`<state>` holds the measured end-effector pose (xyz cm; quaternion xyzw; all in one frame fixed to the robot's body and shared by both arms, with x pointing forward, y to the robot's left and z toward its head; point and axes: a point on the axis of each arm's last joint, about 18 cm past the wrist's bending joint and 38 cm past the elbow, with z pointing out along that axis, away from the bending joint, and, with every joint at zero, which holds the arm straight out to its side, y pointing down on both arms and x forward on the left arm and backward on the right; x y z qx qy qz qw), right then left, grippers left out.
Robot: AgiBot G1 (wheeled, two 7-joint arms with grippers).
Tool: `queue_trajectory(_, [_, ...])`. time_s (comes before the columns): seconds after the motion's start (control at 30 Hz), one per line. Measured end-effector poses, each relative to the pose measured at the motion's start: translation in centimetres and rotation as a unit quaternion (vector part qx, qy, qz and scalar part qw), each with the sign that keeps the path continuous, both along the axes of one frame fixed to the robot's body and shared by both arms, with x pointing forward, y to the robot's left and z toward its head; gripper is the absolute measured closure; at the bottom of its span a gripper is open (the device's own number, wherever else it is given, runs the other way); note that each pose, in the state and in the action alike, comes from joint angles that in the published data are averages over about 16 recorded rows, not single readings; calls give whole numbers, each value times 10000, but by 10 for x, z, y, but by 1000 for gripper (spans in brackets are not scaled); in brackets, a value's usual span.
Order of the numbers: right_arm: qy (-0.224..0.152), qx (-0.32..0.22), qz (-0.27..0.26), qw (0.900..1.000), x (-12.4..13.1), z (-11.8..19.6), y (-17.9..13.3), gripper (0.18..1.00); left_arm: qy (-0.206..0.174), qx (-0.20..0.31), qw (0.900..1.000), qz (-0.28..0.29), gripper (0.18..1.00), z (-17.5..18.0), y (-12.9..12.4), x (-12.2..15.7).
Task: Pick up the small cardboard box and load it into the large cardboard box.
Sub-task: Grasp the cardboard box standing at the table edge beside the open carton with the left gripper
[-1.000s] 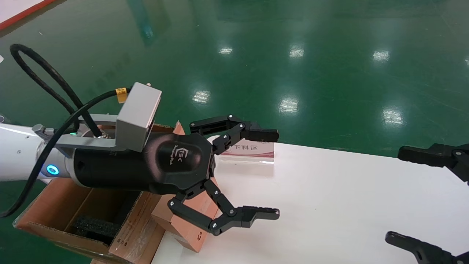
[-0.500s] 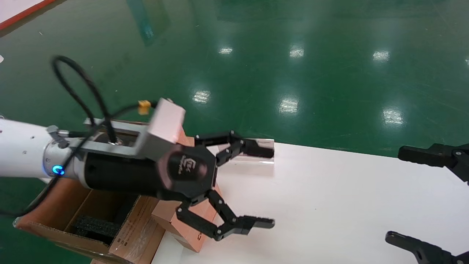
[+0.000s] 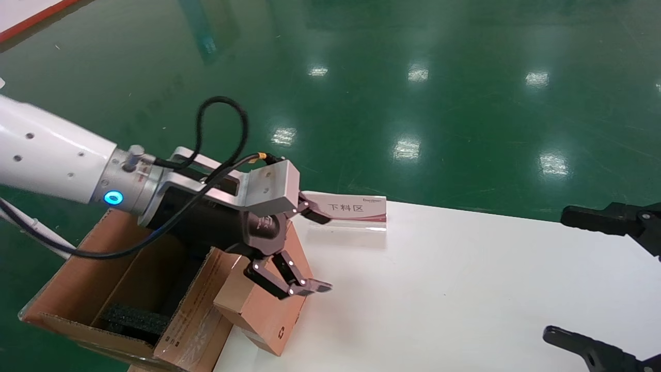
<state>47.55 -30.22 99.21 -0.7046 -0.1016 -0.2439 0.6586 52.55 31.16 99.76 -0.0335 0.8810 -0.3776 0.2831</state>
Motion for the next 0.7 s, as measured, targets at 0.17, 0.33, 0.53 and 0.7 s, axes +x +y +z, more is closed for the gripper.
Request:
queue_trajectory(0.17, [0,0,0,10000,0,0,0,178,255,365,9972,593,184,8,3,8])
queue_trajectory(0.33, [0,0,0,10000,0,0,0,178,486,603,9896,1208,184,16,8,12])
queue_trajectory(0.53, [0,0,0,10000,0,0,0,178,692,809,9771,1844,184,25,14,14])
queue_trajectory(0.7, [0,0,0,10000,0,0,0,178,857,934,9677,2179,184,28,17,13])
